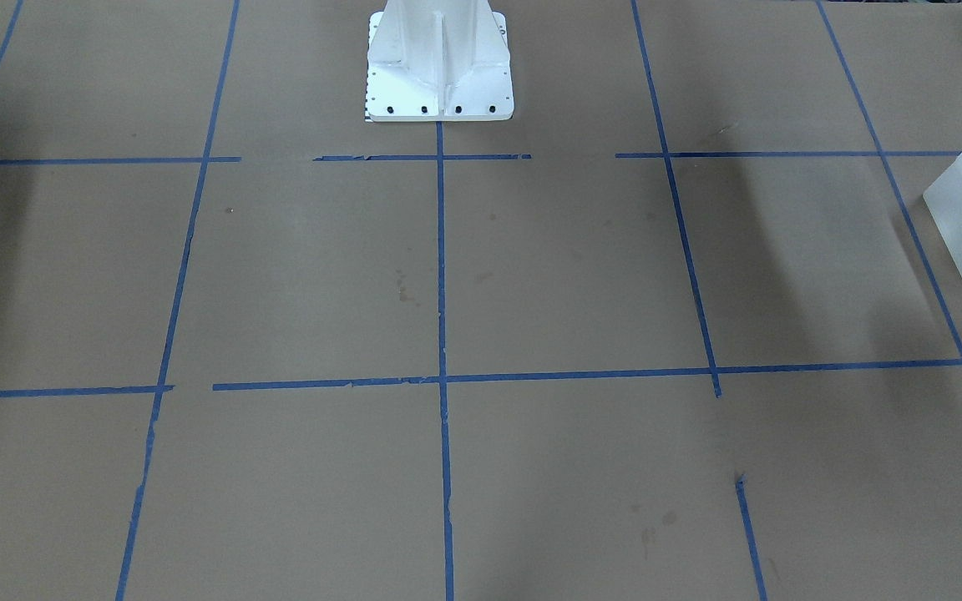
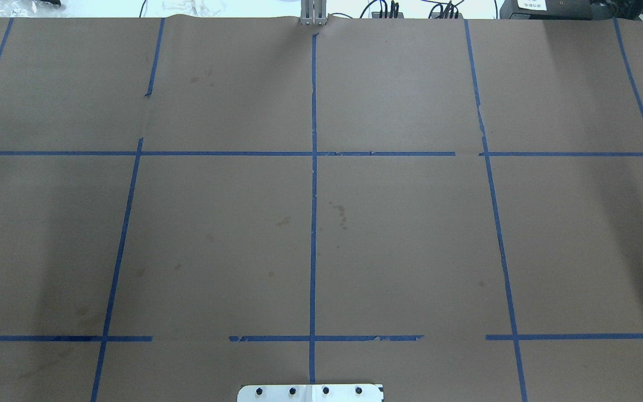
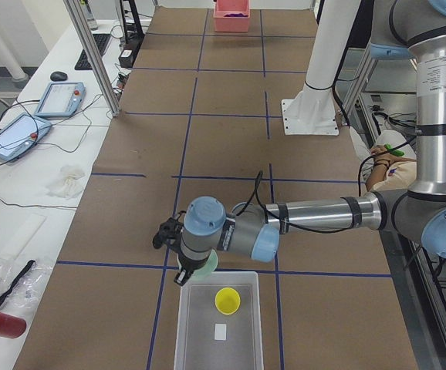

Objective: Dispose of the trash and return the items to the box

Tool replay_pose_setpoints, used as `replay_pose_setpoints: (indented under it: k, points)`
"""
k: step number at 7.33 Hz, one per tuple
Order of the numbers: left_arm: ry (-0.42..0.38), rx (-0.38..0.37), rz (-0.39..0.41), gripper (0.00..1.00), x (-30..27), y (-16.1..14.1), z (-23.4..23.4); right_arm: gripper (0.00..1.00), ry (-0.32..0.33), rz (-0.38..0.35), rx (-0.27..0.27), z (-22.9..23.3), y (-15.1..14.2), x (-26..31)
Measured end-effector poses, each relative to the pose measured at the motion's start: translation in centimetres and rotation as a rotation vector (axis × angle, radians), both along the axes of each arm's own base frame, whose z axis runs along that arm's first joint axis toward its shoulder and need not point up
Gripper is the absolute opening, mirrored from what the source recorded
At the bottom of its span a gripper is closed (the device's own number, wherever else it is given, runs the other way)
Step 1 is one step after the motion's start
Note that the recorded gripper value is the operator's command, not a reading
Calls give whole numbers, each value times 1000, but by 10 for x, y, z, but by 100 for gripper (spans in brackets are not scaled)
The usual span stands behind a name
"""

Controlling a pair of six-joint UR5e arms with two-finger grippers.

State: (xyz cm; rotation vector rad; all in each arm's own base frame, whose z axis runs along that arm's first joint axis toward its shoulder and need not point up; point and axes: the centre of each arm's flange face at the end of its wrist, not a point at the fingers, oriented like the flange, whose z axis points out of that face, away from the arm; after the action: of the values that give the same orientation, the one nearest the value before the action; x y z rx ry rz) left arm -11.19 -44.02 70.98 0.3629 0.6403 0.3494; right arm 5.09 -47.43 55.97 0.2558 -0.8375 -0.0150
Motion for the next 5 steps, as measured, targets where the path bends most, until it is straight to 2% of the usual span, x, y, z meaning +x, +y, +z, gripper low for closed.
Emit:
replay_pose_setpoints:
  k: [2, 5]
  points:
    - [-12, -25, 10, 0, -35, 25, 65, 100, 1, -4, -2, 1, 0, -2]
    - [-2, -84, -8, 0, -45, 52, 136, 100, 5, -12, -5, 3, -1, -7]
